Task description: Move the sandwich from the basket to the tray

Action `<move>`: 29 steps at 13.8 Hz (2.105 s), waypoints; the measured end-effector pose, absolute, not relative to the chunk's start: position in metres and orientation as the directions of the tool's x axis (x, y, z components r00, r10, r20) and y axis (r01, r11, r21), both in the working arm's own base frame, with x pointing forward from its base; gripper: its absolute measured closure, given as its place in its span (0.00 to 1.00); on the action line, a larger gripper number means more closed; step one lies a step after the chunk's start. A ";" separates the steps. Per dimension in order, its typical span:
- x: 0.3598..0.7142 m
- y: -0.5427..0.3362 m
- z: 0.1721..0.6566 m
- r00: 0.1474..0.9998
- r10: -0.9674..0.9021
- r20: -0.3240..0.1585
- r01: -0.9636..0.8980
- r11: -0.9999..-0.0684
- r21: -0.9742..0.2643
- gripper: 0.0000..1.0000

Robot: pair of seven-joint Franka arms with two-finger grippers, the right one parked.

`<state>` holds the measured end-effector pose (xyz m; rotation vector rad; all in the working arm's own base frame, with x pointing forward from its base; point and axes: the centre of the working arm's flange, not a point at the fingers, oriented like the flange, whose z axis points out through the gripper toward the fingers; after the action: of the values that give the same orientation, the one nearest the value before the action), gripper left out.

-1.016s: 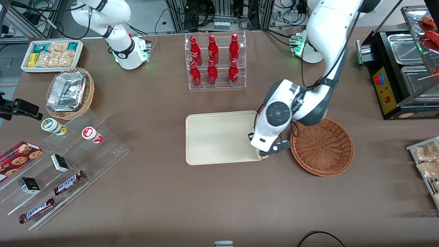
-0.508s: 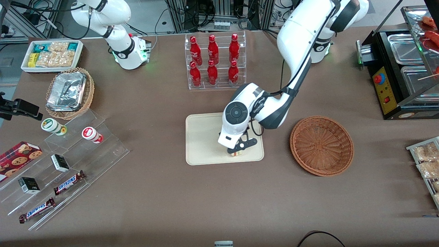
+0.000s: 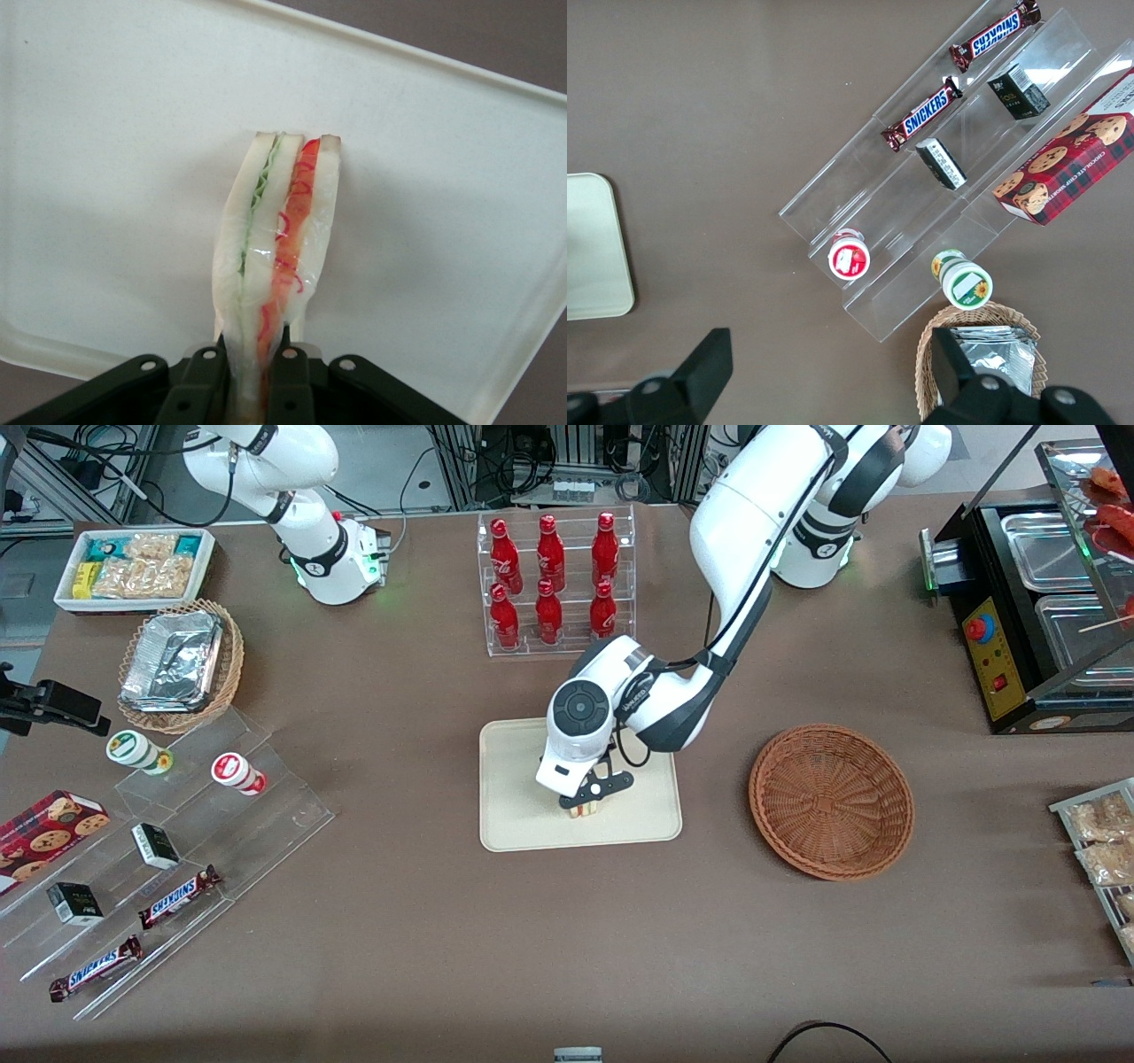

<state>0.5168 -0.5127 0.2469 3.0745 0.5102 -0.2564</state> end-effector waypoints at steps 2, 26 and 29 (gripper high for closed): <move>0.514 -0.517 0.248 0.935 0.318 -0.159 0.321 -0.947 -0.010 0.84; 0.550 -0.470 0.367 0.948 0.319 0.018 0.319 -0.946 -0.058 0.00; 0.584 -0.416 0.381 0.954 0.300 0.027 0.301 -0.950 -0.078 0.00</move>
<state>0.5841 -0.4160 0.3814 3.1852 0.4906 0.0231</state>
